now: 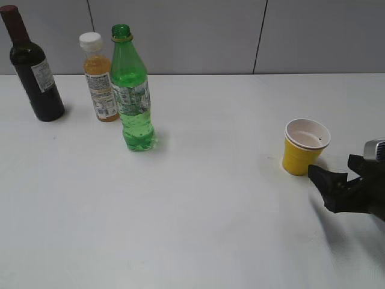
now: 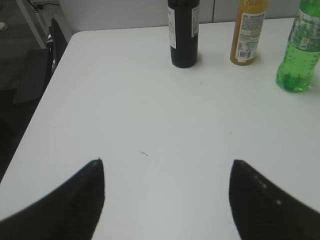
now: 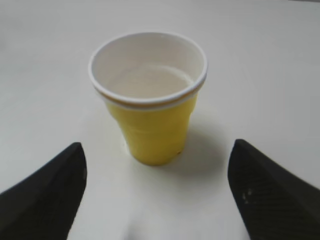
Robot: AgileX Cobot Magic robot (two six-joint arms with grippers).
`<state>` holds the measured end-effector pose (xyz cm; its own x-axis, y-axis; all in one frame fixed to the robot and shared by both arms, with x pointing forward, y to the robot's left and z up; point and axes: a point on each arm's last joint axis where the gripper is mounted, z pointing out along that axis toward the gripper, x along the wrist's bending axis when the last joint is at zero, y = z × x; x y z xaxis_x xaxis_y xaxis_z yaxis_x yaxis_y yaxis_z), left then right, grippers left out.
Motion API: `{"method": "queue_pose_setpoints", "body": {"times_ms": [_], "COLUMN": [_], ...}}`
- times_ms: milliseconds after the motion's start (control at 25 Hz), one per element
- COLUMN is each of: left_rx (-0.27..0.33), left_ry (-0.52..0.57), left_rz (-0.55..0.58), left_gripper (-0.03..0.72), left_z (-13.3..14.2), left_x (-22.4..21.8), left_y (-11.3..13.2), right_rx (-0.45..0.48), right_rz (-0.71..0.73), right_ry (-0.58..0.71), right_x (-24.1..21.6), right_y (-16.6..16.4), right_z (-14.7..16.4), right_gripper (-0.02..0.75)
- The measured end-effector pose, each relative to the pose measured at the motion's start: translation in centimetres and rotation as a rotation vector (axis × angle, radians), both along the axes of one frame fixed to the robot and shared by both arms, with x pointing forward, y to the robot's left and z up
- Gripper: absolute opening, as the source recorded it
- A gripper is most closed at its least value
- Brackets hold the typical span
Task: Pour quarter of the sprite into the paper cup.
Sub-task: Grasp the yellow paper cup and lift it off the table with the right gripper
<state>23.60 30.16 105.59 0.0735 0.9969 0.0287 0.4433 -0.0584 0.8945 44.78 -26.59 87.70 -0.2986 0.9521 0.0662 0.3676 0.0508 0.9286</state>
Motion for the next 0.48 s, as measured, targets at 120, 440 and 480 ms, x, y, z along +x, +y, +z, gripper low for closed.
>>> {"method": "queue_pose_setpoints", "body": {"times_ms": [120,440,480], "left_rx": [0.0,0.0,0.0], "left_ry": [0.0,0.0,0.0], "left_rz": [0.0,0.0,0.0], "left_gripper": [0.589,0.589,0.589], "left_z": [0.0,0.0,0.0], "left_x": [0.0,0.0,0.0], "left_y": [0.0,0.0,0.0], "right_rx": [-0.002,-0.004,-0.004], "right_rz": [-0.001,-0.003,-0.002], "right_ry": [0.055,0.09,0.09], "right_x": [-0.1,0.7,0.9], "right_y": [0.0,0.0,0.0], "right_z": [-1.1,-2.4,-2.5], "right_gripper": [0.675,0.675,0.675]}}
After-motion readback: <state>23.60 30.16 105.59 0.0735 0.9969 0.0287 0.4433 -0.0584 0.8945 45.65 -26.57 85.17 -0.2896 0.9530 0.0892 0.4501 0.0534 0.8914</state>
